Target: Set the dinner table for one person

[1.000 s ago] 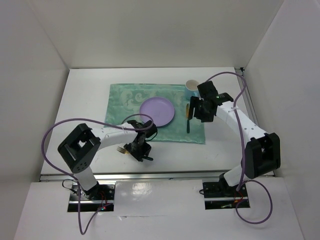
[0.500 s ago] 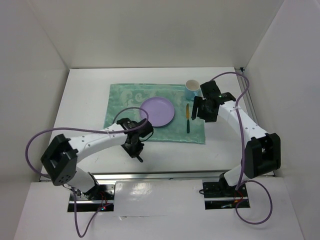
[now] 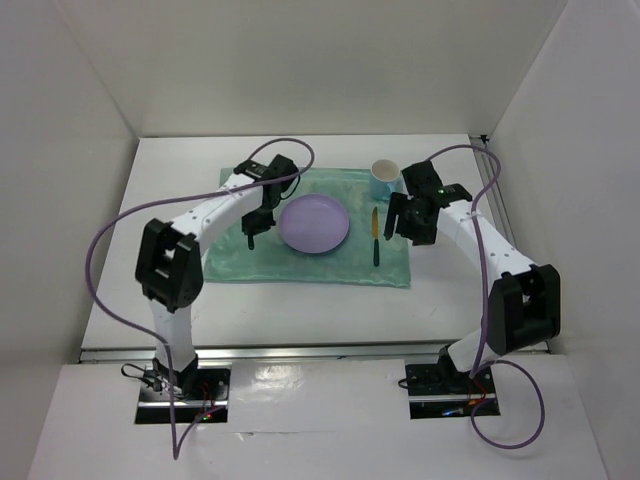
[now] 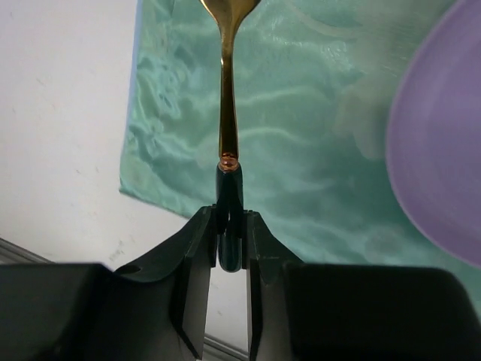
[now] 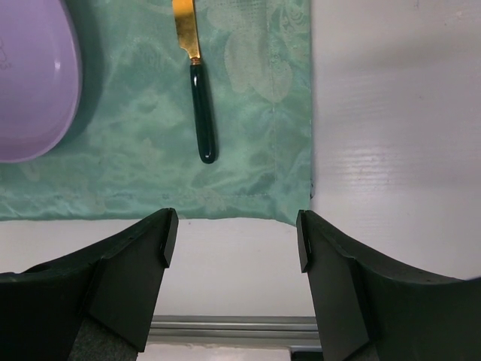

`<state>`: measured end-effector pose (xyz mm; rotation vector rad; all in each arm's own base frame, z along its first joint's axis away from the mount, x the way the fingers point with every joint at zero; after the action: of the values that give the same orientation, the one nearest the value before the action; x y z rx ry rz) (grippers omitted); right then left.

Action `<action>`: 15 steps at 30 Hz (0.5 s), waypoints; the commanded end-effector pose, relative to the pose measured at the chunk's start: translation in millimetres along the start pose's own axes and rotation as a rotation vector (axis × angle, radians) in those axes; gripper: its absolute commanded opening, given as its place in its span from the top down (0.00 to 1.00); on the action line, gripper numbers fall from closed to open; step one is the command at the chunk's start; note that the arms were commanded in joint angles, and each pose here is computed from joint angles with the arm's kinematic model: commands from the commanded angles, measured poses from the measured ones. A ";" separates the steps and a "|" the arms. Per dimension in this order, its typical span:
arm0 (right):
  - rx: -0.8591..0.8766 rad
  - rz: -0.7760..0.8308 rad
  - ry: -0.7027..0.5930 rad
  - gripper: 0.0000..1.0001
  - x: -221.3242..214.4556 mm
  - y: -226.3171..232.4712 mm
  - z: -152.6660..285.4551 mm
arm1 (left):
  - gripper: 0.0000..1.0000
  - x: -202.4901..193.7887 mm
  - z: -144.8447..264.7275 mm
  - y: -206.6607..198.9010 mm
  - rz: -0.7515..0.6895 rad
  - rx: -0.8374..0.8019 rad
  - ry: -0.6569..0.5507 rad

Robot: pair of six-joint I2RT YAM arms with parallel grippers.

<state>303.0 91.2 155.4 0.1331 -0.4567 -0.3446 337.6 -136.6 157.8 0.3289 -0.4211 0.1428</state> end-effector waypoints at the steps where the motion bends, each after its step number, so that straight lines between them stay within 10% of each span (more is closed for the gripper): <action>1: 0.001 -0.027 -0.024 0.24 13.9 3.1 3.8 | 1.00 3.4 -45.6 4.1 -0.358 0.098 0.098; 15: -0.030 -0.033 0.005 0.21 10.8 0.8 -8.5 | 1.00 6.9 -104.4 -8.9 -0.292 0.011 0.205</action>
<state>307.5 90.3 145.6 0.1202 -0.4260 -0.3644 379.6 -98.9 69.4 0.4108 -0.1569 -0.0770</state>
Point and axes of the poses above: each gripper's point midway between its finger pads, its own z axis back along the fingers, its own y axis along the line the jaws close on, x = y × z, the point moved 3 cm from there along z, back along the fingers, and after that the axes turned 8 degrees about -z, right-handed, at the moved point
